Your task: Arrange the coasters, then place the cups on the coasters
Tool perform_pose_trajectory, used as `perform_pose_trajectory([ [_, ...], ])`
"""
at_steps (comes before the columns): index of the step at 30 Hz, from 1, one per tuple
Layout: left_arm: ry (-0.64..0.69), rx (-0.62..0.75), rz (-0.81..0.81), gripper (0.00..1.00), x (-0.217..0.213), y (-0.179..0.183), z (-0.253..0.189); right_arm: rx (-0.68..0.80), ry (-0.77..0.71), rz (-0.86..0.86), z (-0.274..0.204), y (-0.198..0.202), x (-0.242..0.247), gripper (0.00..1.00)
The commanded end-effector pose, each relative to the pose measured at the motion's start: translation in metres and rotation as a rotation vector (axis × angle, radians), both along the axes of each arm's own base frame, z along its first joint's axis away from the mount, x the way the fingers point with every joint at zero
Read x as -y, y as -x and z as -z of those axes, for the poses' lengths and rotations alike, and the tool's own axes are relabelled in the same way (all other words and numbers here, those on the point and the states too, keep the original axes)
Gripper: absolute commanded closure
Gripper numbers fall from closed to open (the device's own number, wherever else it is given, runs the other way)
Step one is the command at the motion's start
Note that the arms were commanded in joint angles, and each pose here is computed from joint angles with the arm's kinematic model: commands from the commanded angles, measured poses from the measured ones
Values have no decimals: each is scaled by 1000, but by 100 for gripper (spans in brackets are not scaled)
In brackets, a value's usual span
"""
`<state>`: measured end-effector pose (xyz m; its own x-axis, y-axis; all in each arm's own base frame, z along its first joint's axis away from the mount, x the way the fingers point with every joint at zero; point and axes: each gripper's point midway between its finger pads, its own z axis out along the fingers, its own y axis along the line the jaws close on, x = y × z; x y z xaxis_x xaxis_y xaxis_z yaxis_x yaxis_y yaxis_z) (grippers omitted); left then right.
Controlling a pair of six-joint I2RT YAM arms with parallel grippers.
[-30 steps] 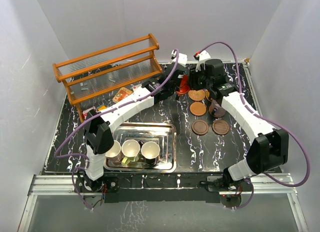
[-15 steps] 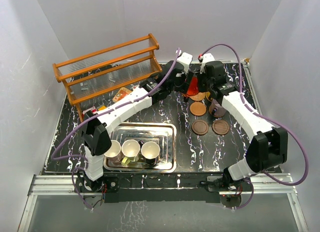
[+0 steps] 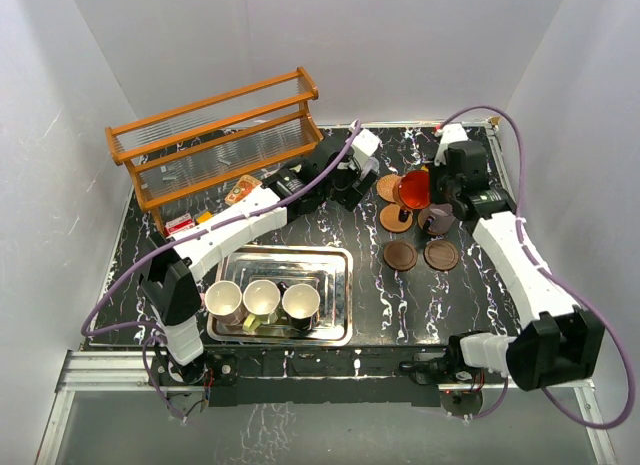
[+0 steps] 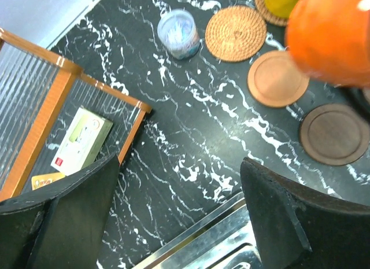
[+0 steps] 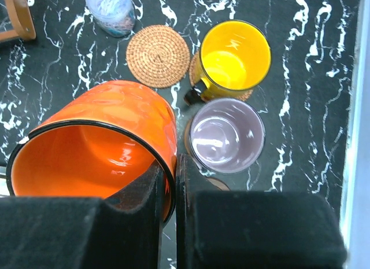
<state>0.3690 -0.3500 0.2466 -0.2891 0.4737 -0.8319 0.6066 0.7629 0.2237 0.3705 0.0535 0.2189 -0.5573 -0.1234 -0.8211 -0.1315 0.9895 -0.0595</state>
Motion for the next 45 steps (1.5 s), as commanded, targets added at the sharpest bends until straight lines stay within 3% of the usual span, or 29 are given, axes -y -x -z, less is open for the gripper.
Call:
perform_pose_trajectory([
  [1, -39, 68, -17, 15, -21, 1, -18, 109, 1, 15, -33, 18, 17, 100],
  [15, -39, 90, -20, 13, -22, 0, -17, -91, 79, 254, 20, 71, 101, 100],
  [28, -29, 103, -3, 11, -23, 3, -25, -290, 60, 264, 72, 63, 109, 100],
  [45, -41, 101, 1, 8, -24, 3, -20, -390, -12, 273, 101, 55, 108, 100],
])
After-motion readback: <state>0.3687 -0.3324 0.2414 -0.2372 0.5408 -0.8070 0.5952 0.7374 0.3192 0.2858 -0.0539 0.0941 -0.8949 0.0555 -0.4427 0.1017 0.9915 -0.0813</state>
